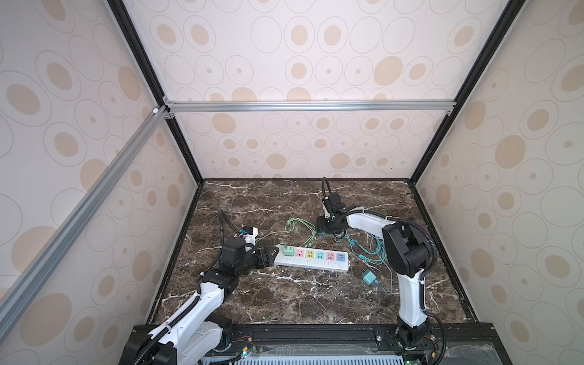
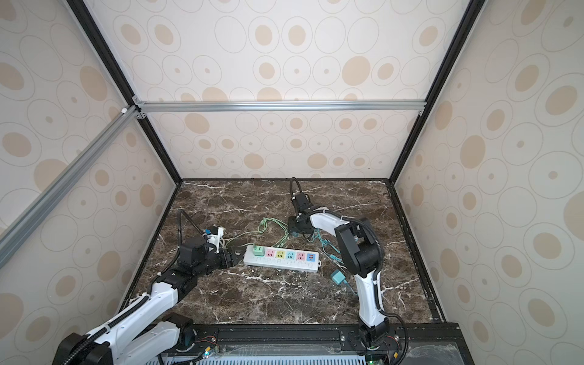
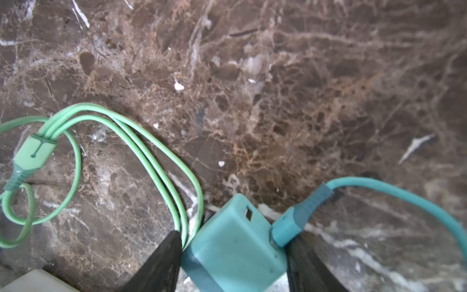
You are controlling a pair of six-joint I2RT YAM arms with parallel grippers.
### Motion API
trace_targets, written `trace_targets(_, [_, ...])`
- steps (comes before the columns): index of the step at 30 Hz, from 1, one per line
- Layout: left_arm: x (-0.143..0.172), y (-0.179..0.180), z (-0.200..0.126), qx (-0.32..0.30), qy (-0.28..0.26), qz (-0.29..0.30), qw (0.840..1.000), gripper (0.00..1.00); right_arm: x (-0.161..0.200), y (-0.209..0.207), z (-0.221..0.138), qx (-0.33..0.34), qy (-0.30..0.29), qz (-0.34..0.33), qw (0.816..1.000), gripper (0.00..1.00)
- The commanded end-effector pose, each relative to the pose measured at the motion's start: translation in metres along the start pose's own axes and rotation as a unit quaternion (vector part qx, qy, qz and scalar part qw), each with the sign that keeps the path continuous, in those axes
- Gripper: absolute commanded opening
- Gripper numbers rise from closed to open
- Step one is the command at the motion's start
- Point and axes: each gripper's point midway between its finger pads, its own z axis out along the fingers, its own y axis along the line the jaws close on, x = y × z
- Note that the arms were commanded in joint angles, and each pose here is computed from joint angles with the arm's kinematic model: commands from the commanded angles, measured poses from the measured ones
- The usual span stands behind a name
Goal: Insert plugs into power strip
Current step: Pick up the plug from the center of the table, then place the plug at the center of the table.
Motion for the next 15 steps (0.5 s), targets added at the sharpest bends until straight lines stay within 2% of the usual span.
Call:
trace_targets(1, [-0.004,-0.002,0.000,0.006,-0.006,-0.002,1.000,0.74,0.004,-0.004,0.003,0.015,0.018,-0.016,1.000,0.55])
trace_targets(7, [-0.003,-0.004,0.000,0.012,-0.004,-0.001,1.000,0.74,0.010,-0.003,-0.009,0.009,0.030,-0.050,0.998,0.42])
trace_targets(15, [0.000,-0.012,0.004,0.039,0.007,-0.004,0.999,0.72,0.043,0.003,-0.043,-0.033,0.076,-0.119,0.989,0.43])
